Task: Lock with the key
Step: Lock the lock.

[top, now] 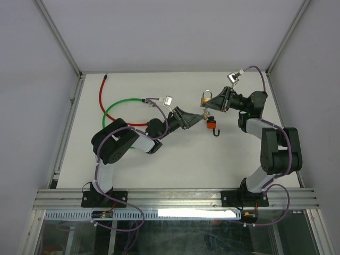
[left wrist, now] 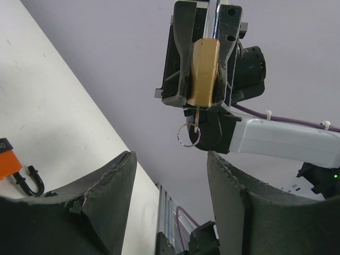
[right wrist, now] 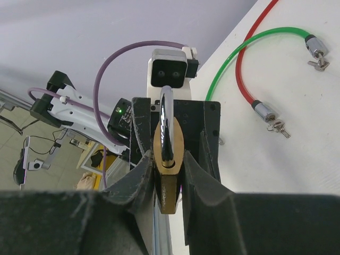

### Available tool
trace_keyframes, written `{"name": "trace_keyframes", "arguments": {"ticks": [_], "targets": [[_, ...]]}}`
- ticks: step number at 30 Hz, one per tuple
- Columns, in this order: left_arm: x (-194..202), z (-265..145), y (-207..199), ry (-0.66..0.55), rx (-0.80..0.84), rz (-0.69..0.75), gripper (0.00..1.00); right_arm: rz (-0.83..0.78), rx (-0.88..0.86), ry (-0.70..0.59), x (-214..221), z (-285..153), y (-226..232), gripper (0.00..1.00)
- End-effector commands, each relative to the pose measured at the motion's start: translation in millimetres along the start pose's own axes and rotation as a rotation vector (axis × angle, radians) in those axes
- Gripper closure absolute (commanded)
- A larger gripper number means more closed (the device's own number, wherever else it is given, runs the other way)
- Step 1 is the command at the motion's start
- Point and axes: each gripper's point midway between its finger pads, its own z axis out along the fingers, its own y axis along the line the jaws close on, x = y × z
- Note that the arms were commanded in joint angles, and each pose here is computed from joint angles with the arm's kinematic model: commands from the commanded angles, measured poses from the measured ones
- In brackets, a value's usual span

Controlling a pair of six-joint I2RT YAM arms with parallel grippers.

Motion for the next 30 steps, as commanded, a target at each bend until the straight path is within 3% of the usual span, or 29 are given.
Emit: {"name": "trace_keyframes", "arguments": {"ticks": [1, 30], "targets": [[-31, 4, -71, -0.136, 0.283, 0.037, 0.45, -0.132, -0.053, -0.011, -8, 1, 28, 1.00], [-32, 13, -84, -0.128, 0.323, 0.056, 0.59, -0.133, -0.074, 0.026, 2, 10, 27, 1.00]]}}
